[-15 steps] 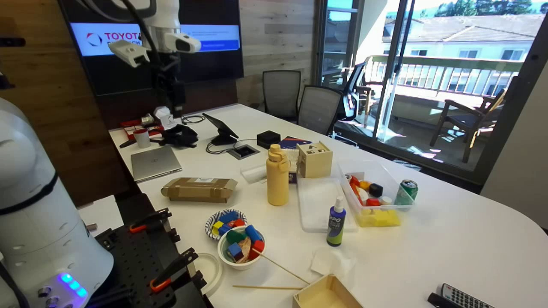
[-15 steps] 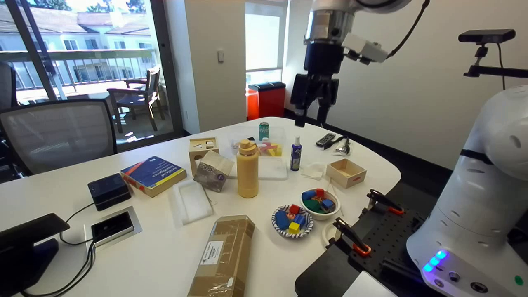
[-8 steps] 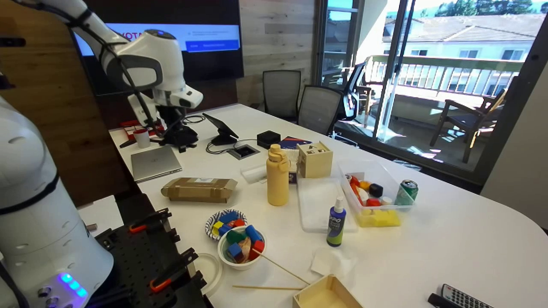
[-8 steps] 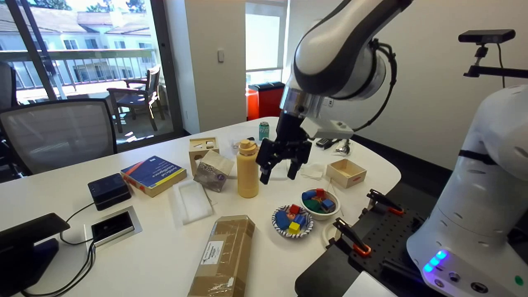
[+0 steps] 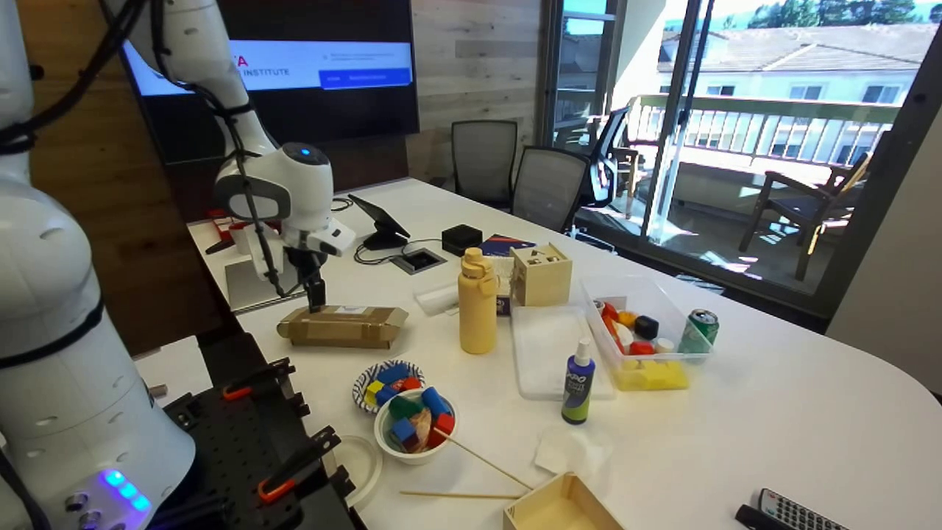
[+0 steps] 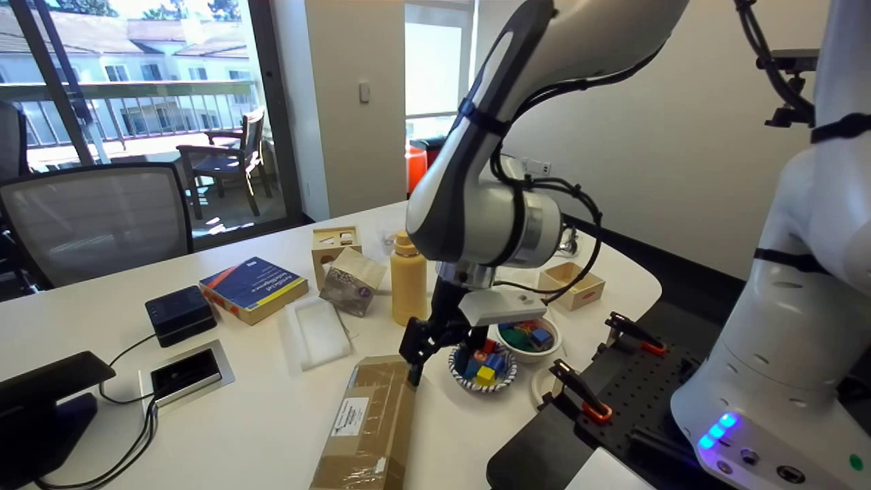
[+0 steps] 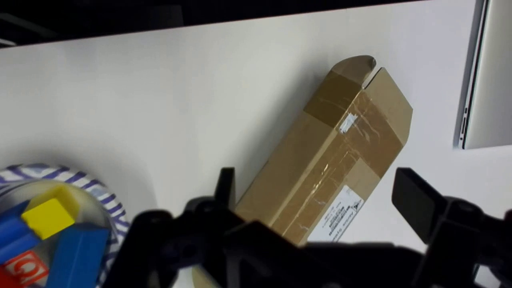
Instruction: Open the box on the table then remove the contents inside it
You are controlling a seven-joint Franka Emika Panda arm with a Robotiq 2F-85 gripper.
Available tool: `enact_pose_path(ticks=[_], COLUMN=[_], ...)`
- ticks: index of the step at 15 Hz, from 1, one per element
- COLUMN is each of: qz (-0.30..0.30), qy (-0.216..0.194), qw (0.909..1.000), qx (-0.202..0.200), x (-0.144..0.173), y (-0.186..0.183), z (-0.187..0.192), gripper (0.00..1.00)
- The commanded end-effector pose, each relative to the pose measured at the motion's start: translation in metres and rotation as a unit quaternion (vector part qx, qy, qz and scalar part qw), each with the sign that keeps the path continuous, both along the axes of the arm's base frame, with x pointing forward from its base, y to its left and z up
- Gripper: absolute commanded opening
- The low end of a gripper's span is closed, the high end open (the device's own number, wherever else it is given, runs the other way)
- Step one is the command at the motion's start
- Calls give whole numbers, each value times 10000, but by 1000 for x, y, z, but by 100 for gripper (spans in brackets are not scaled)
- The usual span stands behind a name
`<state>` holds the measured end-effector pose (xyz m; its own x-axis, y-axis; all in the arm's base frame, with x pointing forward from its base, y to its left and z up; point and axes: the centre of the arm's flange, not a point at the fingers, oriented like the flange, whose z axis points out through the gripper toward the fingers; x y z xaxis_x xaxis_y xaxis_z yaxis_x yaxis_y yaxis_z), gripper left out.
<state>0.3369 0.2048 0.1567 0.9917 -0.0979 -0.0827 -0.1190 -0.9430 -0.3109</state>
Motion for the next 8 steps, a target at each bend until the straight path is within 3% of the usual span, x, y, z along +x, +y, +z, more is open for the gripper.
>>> enact_pose_path(ticks=[1, 8], qz=[-114, -266], qy=[75, 77], qw=[9993, 9978], qx=[349, 600], x=[17, 25], y=[7, -9], z=[-59, -102], gripper=[100, 100])
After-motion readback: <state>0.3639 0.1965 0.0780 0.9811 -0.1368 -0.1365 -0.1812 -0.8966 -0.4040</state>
